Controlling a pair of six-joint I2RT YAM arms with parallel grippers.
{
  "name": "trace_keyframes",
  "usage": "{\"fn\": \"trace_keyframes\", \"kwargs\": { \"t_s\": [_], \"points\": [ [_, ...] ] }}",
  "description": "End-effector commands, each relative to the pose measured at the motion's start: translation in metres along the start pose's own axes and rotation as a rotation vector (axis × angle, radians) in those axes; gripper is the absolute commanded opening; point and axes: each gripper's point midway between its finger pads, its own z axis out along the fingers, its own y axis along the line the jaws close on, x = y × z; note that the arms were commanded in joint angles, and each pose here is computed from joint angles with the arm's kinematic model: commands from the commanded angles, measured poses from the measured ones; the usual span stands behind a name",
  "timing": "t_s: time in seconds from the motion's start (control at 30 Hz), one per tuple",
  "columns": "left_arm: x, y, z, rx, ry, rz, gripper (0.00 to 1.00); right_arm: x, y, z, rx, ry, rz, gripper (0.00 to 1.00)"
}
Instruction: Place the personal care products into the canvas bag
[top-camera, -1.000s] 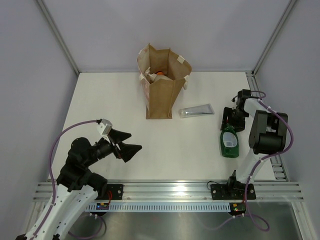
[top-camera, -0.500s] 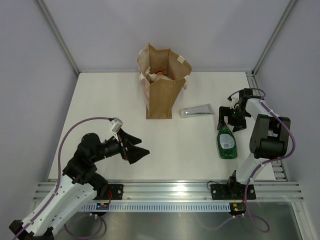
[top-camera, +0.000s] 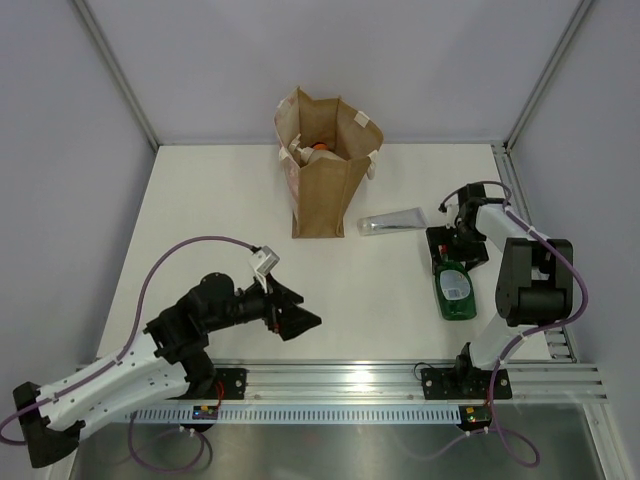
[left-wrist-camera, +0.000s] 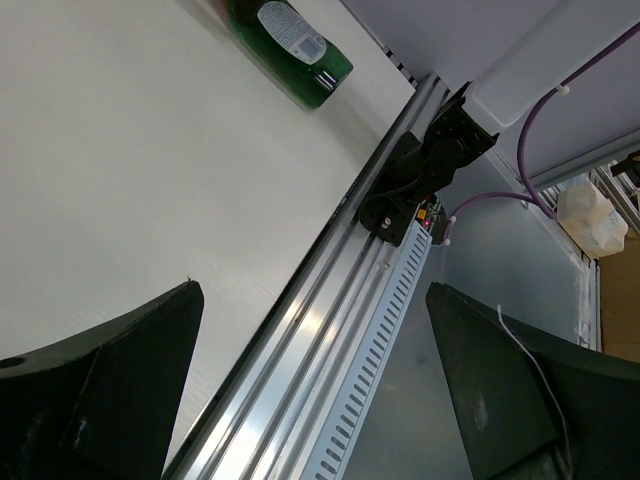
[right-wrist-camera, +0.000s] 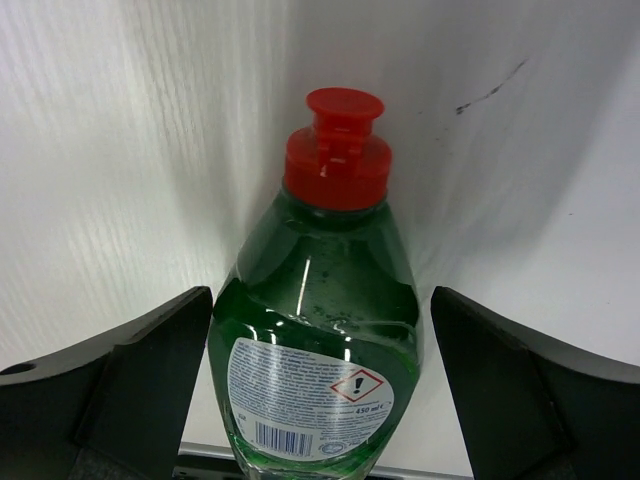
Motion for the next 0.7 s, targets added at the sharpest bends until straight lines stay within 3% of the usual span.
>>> {"fn": "trace_keyframes", "kwargs": {
  "t_s": [0.0, 0.5, 0.67],
  "points": [
    [-0.014, -0.004, 0.008, -0.009, -0.077, -0.005, 0.99, 0.007, -0.006, -0.002, 0.079, 0.015, -0.029, 0.99],
    [0.009, -0.039, 0.063, 0.011, 0.012, 0.025, 0.99, 0.023, -0.008, 0.016, 0.169, 0.097, -0.113, 0.98],
    [0.007, -0.053, 0.083, 0.013, 0.028, 0.051, 0.99, 0.022, -0.005, 0.018, 0.147, 0.095, -0.117, 0.8]
  ]
}}
